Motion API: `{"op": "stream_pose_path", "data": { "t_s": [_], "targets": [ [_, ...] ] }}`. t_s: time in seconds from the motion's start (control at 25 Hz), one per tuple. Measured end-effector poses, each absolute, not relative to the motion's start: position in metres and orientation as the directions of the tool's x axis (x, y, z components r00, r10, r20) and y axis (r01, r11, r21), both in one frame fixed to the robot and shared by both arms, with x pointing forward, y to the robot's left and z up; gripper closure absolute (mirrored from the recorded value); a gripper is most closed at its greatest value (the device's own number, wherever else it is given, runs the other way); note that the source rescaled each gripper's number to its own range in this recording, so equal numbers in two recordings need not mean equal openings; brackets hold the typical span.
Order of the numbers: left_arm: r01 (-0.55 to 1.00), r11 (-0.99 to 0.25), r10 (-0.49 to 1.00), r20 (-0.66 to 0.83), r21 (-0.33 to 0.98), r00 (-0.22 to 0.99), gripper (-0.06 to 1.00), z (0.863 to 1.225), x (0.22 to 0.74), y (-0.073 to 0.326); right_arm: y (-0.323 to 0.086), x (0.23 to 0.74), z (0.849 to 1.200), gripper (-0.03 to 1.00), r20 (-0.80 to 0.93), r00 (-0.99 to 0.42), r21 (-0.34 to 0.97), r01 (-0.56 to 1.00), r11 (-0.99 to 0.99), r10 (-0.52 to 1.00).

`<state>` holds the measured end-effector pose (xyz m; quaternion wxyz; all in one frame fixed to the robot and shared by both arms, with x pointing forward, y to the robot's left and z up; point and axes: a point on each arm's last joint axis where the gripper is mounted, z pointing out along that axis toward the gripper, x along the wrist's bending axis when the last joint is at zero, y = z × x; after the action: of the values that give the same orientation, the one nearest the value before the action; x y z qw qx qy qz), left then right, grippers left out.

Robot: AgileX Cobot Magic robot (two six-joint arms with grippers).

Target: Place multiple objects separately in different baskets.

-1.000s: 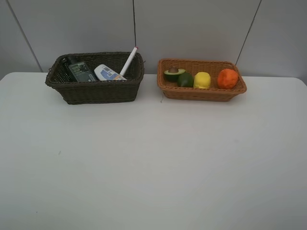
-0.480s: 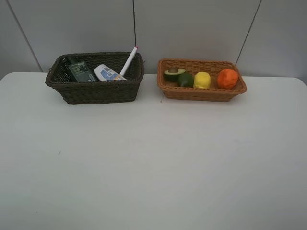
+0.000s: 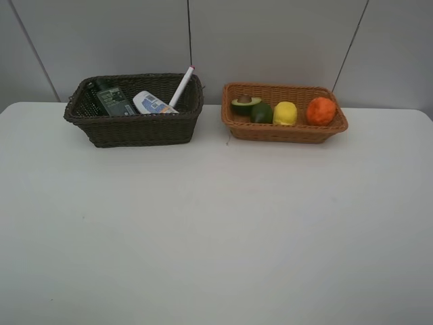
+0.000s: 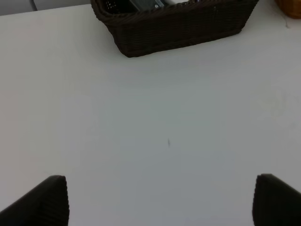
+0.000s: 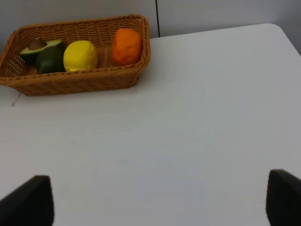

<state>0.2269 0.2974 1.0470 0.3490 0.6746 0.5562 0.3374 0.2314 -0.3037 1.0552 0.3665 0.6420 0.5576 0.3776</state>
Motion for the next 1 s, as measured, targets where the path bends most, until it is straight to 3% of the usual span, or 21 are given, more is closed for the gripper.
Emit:
{"op": "stream_pose_path", "data": {
  "t_s": [1.0],
  "targets": [
    [0.515, -0.138, 0.986, 0.067, 0.846, 0.153, -0.06, 1.047, 0.2269, 0.2975, -0.3037, 0.2315, 1.0554, -0.02, 0.076, 0.093, 0.893, 0.437, -0.109, 0.993]
  ]
}}
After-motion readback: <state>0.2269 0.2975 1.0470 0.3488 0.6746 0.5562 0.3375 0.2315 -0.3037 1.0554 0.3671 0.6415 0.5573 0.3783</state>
